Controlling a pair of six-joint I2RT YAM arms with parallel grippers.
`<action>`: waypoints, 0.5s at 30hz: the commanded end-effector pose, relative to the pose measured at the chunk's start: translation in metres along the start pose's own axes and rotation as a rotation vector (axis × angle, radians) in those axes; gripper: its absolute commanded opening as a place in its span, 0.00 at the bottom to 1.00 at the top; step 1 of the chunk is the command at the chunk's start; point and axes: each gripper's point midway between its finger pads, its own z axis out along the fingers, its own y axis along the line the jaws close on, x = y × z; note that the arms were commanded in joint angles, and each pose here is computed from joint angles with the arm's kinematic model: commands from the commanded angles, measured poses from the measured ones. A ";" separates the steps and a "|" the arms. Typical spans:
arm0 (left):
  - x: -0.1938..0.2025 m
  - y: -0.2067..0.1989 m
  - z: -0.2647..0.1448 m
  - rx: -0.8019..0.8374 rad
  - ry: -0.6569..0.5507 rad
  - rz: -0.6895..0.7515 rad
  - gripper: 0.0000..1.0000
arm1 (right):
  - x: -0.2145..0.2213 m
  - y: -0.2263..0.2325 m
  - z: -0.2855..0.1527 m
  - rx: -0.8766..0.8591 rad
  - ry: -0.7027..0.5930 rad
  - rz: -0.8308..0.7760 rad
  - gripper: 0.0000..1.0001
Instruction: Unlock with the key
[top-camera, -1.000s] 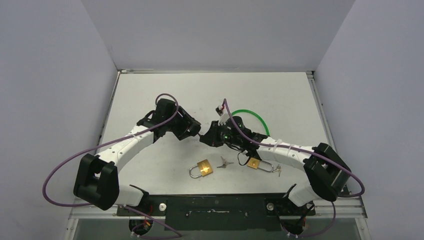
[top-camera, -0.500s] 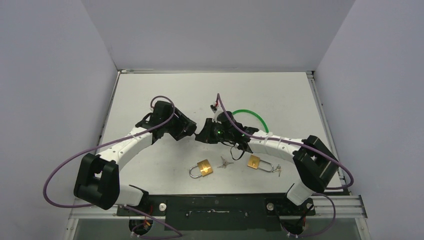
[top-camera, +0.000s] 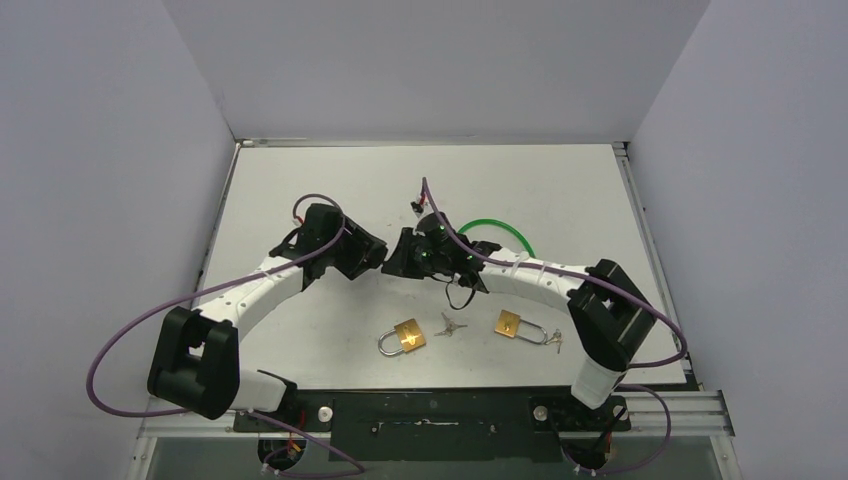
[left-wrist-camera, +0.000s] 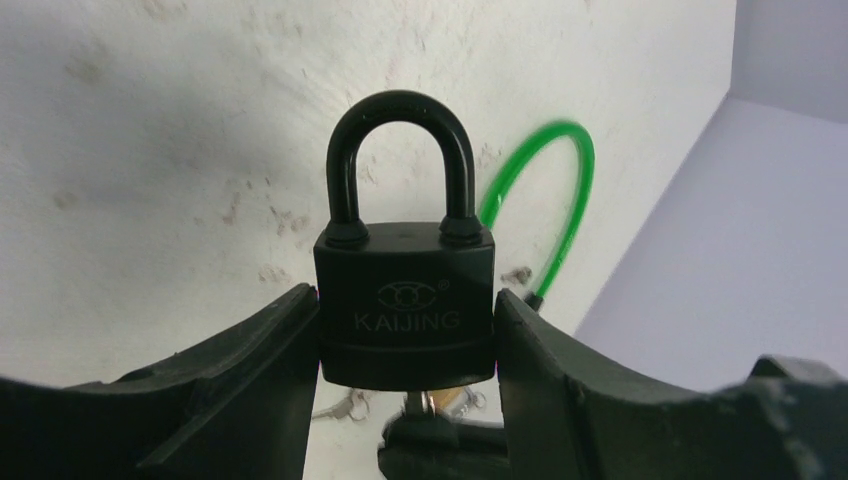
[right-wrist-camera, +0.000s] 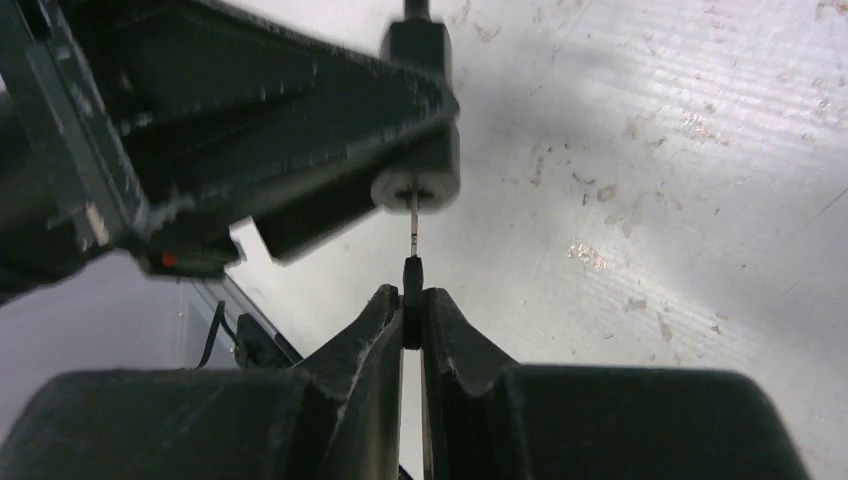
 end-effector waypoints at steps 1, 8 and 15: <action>0.036 -0.058 -0.036 0.243 0.177 -0.032 0.00 | -0.047 0.004 0.014 0.025 -0.192 -0.037 0.00; 0.044 -0.059 -0.040 0.272 0.225 -0.071 0.00 | -0.055 0.007 0.025 0.039 -0.195 -0.038 0.00; 0.042 -0.072 -0.046 0.364 0.209 -0.039 0.00 | -0.059 0.019 0.016 -0.062 -0.183 0.049 0.00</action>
